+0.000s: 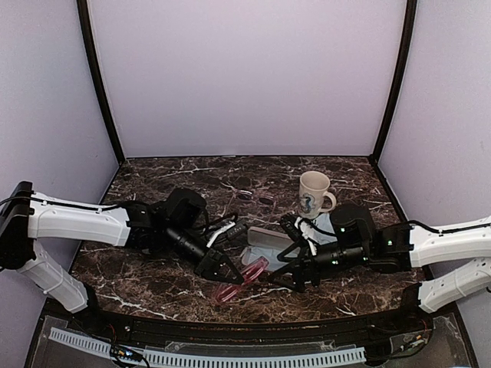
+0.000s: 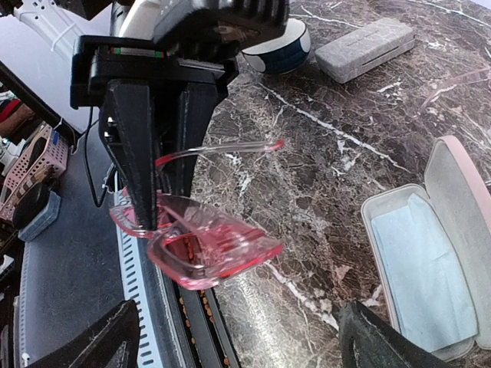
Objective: Organize the sunglasses
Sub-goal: Pass from the left arm to the right
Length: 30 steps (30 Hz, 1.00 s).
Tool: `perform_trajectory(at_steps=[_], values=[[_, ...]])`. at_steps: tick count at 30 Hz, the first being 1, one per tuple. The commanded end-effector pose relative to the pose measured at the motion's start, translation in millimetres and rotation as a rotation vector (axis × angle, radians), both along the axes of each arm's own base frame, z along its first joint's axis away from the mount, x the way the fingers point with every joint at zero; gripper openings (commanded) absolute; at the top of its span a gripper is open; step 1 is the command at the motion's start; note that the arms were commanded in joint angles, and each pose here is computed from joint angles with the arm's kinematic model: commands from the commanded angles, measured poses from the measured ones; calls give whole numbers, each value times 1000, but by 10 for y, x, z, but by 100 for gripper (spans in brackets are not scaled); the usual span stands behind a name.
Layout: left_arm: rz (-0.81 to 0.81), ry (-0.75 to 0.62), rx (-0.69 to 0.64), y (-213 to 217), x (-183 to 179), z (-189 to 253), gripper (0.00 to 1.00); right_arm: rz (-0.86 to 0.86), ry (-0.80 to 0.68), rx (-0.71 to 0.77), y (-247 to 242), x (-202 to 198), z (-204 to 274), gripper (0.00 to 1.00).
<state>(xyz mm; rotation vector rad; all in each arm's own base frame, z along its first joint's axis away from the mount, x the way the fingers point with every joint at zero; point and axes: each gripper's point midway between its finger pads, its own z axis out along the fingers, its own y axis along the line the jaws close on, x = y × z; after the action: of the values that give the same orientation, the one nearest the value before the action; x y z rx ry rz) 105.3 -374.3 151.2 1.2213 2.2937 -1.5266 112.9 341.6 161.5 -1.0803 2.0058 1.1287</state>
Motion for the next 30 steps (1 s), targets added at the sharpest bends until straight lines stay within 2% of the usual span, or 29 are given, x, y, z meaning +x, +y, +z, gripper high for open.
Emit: perform_trajectory(at_steps=[1, 6, 13, 19, 25, 30], values=[[-144, 90, -174, -40, -230, 323, 0, 28, 11, 63, 115, -6, 155, 92], [-183, 129, -178, -72, -256, 296, 0, 89, 55, 129, 180, -100, 264, 96], [-188, 125, -173, -101, -237, 267, 0, 161, 108, 188, 242, -215, 354, 97], [-197, 118, -177, -118, -229, 284, 0, 177, 168, 207, 312, -220, 327, 88], [-202, 113, -176, -116, -231, 279, 0, 171, 194, 239, 325, -201, 378, 74], [-203, 112, -177, -122, -228, 276, 0, 160, 196, 236, 315, -165, 350, 73]])
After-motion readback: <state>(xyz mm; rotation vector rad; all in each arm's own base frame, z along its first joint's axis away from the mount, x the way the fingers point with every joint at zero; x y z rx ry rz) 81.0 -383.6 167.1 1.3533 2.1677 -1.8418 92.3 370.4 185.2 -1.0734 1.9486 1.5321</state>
